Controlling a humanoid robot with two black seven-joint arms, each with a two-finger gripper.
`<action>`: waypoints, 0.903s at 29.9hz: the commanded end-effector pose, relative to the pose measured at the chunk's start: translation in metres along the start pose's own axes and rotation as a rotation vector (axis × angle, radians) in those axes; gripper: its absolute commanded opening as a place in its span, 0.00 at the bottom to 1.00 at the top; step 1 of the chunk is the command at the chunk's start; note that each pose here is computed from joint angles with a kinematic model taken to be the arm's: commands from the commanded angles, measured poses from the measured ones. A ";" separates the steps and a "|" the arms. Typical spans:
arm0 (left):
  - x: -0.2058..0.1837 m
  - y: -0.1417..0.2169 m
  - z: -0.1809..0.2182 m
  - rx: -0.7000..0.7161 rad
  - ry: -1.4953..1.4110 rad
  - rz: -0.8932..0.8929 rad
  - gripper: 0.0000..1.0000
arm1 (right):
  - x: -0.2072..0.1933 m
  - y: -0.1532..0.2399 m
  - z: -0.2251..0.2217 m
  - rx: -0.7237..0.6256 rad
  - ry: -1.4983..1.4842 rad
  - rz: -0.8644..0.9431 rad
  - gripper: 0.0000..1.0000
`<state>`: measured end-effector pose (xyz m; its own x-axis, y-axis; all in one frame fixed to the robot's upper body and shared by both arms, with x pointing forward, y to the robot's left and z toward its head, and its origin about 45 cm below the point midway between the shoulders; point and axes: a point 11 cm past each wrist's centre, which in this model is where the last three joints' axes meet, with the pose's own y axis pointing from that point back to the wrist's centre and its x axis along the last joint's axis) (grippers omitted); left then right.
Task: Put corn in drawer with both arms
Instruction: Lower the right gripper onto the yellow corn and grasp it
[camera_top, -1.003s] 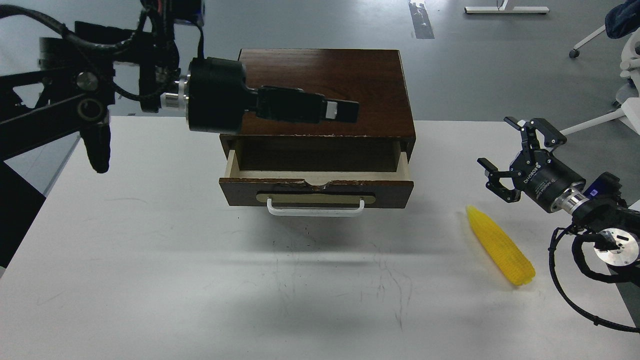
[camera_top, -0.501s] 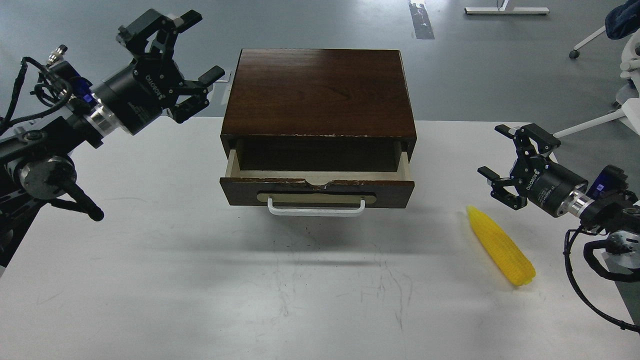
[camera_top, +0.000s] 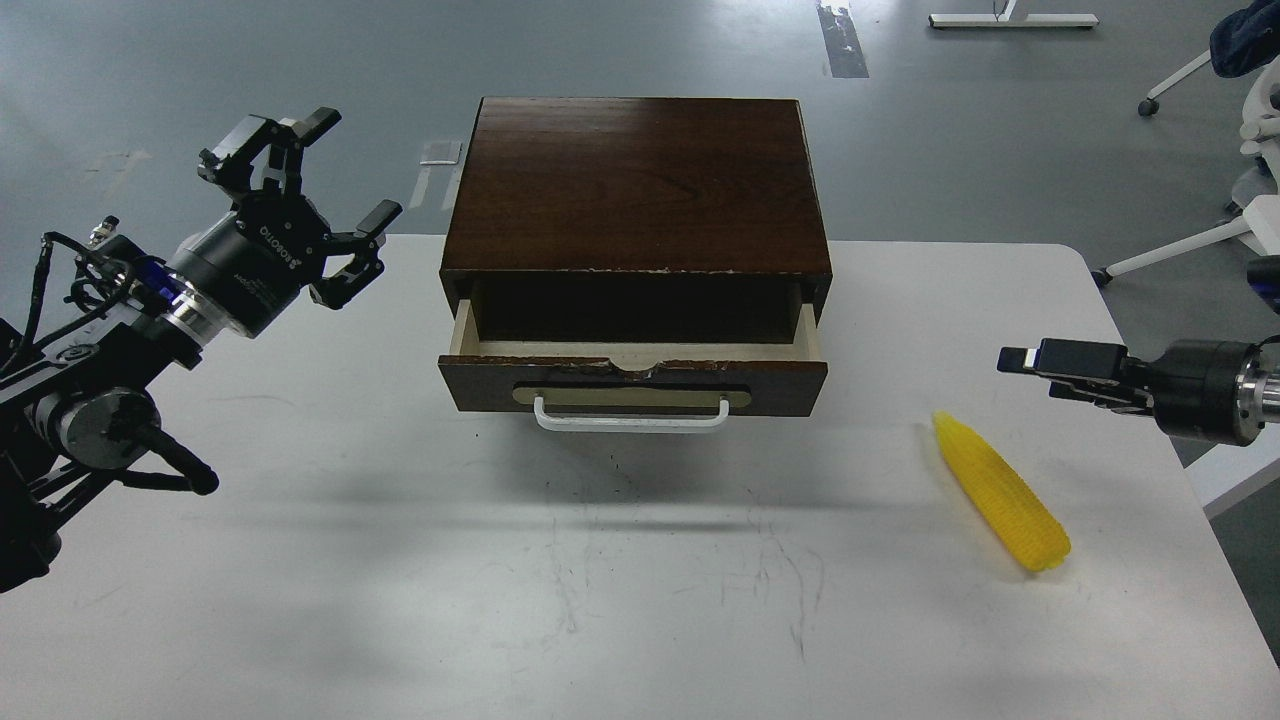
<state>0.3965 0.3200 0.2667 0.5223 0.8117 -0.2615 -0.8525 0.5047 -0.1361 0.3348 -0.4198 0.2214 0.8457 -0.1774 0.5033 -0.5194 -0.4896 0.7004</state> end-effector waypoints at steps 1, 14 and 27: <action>-0.001 0.000 0.000 0.000 0.001 -0.006 0.98 | -0.012 0.001 0.012 -0.079 0.123 -0.077 1.00; -0.003 0.000 0.000 0.000 0.010 -0.023 0.98 | -0.054 -0.026 0.027 -0.109 0.163 -0.193 0.99; -0.004 -0.001 0.001 -0.003 0.013 -0.028 0.98 | -0.071 -0.033 0.031 -0.117 0.194 -0.244 0.59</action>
<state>0.3950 0.3165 0.2686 0.5453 0.7935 -0.2701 -0.8378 0.5259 -0.1464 0.2970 -0.4162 0.1478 0.9171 0.0988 0.3861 -0.3194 -0.3973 0.8603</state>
